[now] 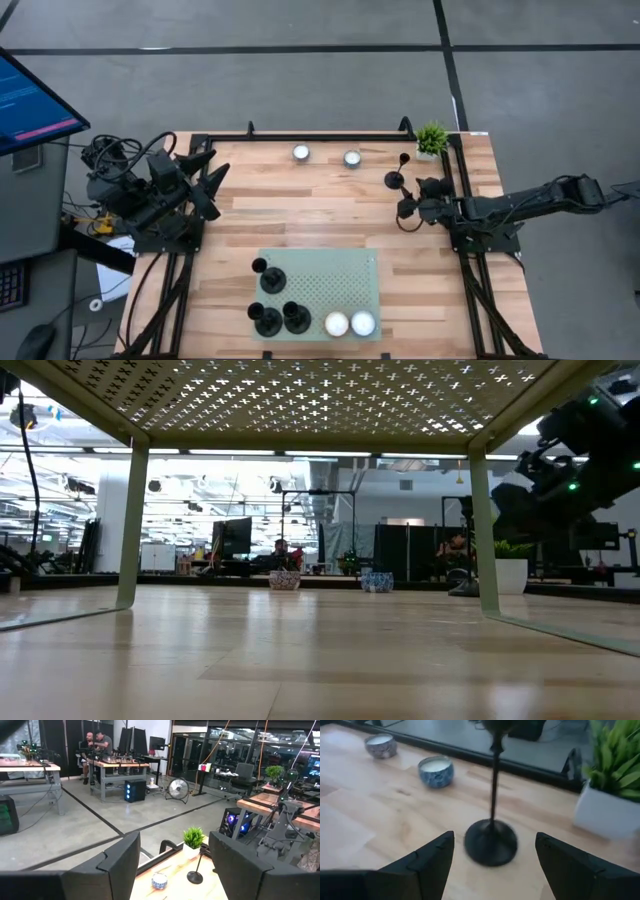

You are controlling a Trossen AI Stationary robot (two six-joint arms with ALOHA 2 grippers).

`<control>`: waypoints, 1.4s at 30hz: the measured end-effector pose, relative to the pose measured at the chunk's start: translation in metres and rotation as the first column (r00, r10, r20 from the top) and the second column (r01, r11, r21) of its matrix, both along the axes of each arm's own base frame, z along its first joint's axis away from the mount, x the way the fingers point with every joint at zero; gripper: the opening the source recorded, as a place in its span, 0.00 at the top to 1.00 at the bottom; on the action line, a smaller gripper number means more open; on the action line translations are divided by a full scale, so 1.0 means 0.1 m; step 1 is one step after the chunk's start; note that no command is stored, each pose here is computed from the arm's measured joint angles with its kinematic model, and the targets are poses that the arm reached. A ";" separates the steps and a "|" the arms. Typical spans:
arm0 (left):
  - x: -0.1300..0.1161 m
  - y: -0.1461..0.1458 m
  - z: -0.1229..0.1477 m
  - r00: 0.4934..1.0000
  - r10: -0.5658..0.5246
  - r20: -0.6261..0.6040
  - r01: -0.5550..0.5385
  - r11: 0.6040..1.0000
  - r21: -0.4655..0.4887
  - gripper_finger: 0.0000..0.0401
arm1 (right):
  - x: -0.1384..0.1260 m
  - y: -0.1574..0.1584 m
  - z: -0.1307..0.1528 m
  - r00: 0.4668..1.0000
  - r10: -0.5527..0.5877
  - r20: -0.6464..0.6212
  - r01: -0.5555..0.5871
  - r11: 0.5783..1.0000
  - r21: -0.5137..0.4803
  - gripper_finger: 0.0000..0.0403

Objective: Stock candles on shelf
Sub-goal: Put the black candle holder on the shelf

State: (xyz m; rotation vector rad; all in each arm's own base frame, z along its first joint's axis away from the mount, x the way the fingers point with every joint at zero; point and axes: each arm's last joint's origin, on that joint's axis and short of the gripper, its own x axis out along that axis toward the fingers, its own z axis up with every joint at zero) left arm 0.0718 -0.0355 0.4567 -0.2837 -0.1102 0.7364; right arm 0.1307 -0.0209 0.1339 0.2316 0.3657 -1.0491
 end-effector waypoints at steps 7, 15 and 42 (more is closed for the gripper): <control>0.00 0.00 0.00 1.000 0.000 -0.003 0.000 1.000 0.003 0.41 | 0.02 -0.20 -0.01 0.998 0.041 0.048 -0.039 0.998 -0.047 0.33; 0.02 -0.02 -0.01 1.000 0.000 -0.003 0.000 1.000 0.004 0.41 | 0.00 -0.46 0.07 0.994 0.097 0.043 -0.093 0.993 -0.072 0.33; 0.06 -0.07 -0.02 1.000 0.000 -0.012 0.000 1.000 0.014 0.41 | 0.19 -0.73 -0.01 0.985 0.169 0.023 -0.169 0.985 0.021 0.53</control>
